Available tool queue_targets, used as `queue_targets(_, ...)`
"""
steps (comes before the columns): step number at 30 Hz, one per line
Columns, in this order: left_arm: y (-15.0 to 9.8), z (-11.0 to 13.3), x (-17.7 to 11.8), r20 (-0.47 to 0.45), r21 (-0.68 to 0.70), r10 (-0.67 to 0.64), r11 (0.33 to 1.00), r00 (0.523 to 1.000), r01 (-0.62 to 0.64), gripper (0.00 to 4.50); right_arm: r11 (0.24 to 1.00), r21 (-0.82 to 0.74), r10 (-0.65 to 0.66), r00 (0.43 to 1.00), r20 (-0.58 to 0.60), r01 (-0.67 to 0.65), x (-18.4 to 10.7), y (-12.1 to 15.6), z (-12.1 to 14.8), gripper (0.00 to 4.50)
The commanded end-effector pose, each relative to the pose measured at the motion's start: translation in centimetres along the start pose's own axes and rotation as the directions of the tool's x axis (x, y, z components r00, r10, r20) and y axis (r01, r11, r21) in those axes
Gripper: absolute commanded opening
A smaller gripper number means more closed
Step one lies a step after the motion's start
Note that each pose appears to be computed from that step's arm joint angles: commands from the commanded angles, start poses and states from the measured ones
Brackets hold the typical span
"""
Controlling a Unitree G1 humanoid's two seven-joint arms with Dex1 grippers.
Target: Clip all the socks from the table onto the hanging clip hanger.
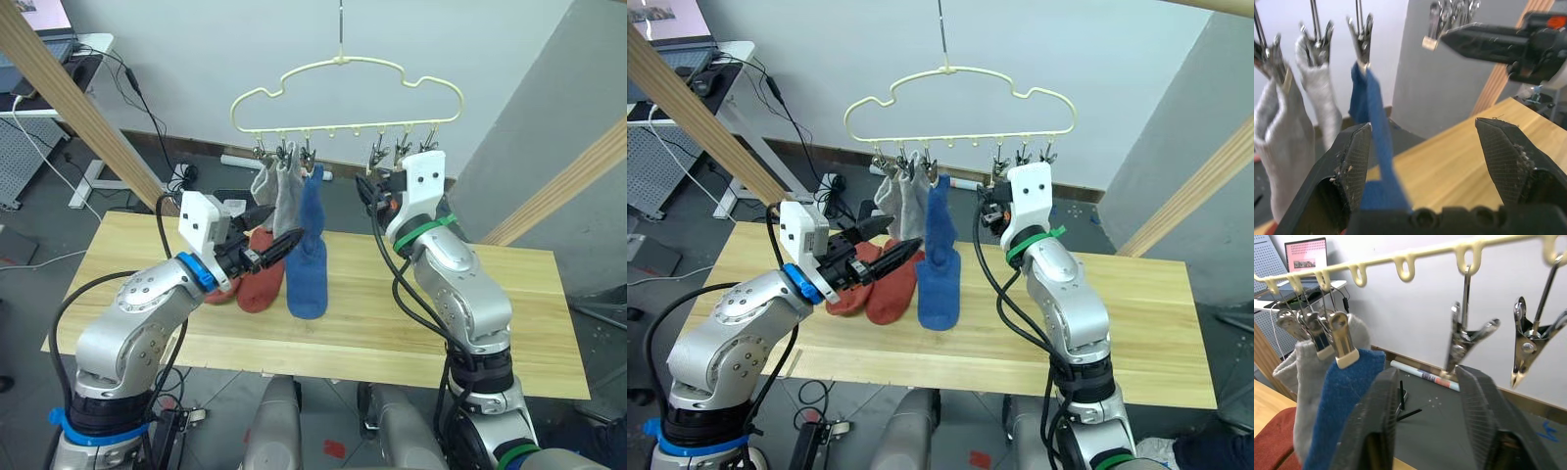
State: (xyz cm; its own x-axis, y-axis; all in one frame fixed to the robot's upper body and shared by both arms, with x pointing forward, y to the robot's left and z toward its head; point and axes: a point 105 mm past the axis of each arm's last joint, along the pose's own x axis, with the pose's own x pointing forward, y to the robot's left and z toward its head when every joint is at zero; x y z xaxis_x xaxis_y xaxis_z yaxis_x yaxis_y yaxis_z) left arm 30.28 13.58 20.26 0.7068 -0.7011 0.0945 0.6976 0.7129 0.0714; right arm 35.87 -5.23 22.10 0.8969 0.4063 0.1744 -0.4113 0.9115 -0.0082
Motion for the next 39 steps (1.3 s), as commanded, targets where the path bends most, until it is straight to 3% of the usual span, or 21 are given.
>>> queue_targets(1, -0.9, 1.4, 0.4, 0.058, 0.046, -0.035, 0.998, 0.998, 0.032, 3.74, 0.999, -0.001, -0.042, 0.996, 0.082, 0.042, 0.8, -0.6, 2.1, 2.05)
queue_targets(21, -1.9, 3.0, 1.0, 0.105, 0.042, -0.063, 0.997, 0.992, 0.059, 3.74, 0.998, 0.046, -0.052, 0.988, 0.148, 0.046, 2.8, 0.2, 4.5, 2.05)
queue_targets(39, -2.3, 3.4, 1.4, 0.12, 0.032, -0.073, 0.997, 0.99, 0.069, 3.74, 0.997, 0.062, -0.049, 0.992, 0.115, 0.042, 3.1, 0.3, 3.6, 2.05)
